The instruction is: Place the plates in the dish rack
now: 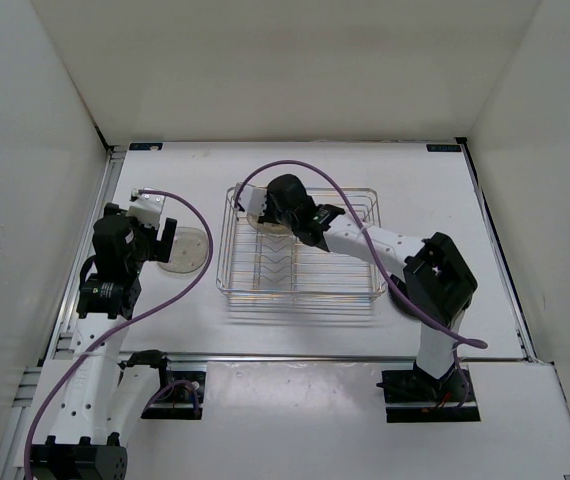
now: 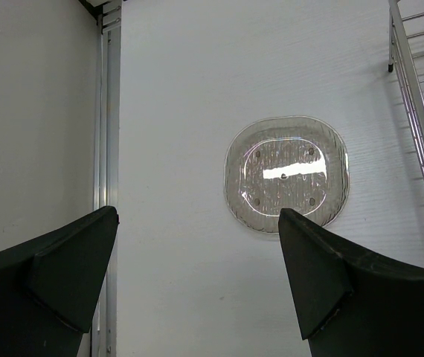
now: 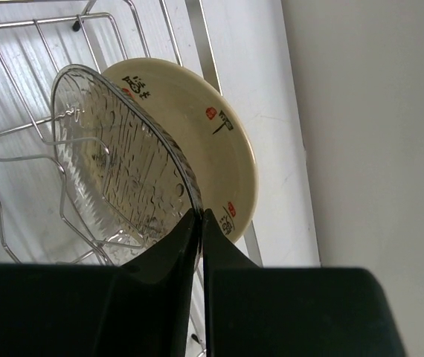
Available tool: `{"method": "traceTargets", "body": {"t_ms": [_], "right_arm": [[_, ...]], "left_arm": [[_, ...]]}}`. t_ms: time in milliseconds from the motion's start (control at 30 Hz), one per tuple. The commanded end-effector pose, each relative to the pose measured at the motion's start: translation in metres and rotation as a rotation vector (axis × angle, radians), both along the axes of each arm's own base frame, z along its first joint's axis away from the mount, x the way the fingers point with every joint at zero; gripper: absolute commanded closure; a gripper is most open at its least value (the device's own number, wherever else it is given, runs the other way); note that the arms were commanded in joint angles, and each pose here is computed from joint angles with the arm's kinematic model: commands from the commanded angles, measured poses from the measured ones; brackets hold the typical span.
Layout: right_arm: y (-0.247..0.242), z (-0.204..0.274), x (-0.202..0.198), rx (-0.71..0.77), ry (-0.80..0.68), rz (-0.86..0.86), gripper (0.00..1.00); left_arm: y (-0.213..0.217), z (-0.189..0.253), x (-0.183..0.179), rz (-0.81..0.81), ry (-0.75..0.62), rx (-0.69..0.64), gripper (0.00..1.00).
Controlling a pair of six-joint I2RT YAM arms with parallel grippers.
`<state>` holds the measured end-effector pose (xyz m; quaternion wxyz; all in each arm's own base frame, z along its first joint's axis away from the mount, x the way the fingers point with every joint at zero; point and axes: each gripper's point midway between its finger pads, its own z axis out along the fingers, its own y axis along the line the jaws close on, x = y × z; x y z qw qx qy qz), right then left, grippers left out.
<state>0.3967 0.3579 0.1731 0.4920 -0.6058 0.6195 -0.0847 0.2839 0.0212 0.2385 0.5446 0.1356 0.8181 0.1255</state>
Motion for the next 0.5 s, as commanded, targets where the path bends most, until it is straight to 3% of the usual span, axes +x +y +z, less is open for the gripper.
{"method": "traceTargets", "body": {"t_ms": [0, 300, 467], "right_arm": [[0.011, 0.02, 0.005, 0.064, -0.016, -0.007, 0.89], [0.004, 0.008, 0.0, 0.038, 0.022, -0.027, 0.8], [-0.002, 0.022, 0.004, 0.053, -0.008, -0.067, 0.54]], "left_arm": [[-0.001, 0.008, -0.001, 0.0, -0.028, -0.019, 0.0], [0.0, 0.001, -0.003, 0.0, -0.01, -0.022, 0.0], [0.003, 0.001, -0.003, 0.01, -0.01, -0.022, 0.0]]}}
